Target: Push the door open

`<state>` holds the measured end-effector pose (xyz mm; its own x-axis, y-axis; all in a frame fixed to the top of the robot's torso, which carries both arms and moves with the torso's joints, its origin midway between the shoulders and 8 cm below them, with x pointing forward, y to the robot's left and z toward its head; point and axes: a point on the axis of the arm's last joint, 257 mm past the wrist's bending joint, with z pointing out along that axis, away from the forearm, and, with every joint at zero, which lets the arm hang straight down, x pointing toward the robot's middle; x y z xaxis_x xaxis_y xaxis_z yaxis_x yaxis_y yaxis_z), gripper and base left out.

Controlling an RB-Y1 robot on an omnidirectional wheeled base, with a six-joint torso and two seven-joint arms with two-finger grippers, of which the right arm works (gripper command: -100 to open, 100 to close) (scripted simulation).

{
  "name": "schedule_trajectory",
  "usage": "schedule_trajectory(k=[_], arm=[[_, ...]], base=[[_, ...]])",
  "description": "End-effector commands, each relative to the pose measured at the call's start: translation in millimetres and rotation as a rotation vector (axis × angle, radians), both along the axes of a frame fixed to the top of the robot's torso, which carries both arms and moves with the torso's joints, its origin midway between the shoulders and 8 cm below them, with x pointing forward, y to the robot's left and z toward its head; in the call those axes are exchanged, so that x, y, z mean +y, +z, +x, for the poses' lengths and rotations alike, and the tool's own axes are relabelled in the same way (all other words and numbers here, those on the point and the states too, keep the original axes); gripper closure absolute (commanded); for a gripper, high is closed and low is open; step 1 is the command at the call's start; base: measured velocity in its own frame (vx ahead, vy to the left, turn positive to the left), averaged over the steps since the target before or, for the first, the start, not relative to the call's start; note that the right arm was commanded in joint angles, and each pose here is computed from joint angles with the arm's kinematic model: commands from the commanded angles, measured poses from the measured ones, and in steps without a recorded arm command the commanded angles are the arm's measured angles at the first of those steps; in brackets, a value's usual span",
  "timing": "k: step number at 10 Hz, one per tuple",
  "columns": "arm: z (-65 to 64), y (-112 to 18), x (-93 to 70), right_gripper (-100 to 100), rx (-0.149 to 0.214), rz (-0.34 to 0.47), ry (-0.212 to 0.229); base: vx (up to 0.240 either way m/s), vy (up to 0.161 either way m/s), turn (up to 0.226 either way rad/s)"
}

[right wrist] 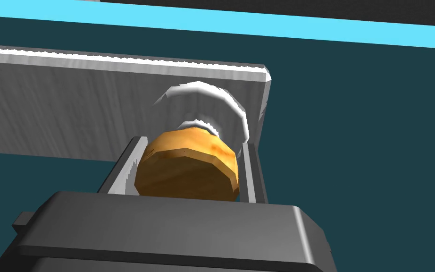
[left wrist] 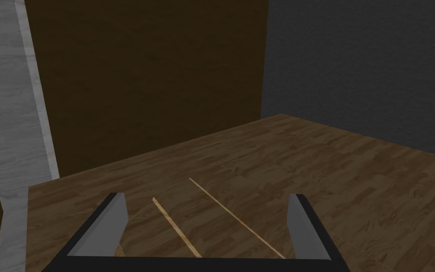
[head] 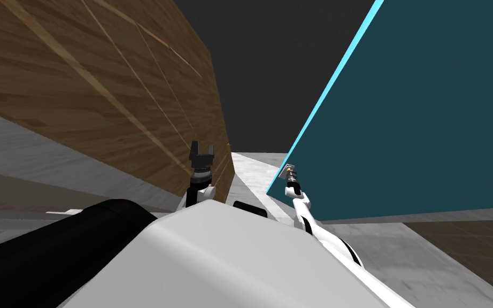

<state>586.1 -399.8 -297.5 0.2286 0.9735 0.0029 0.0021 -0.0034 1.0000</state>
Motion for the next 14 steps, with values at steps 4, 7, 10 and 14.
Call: schedule_trajectory(k=[4, 7, 10, 14], arm=[[-3.8, 2.0, -17.1, 100, -0.003, -0.004, -0.044], [-8.1, 0.6, -27.1, 100, -0.001, -0.004, -0.063], [-14.3, 0.1, -42.8, 100, 0.0, -0.004, -0.093], [-22.4, -0.4, -61.6, 100, 0.0, -0.003, -0.129]], base=[[0.186, 0.065, -0.066], [0.128, 0.033, -0.046], [0.191, 0.005, -0.035], [0.16, 0.008, -0.031]])
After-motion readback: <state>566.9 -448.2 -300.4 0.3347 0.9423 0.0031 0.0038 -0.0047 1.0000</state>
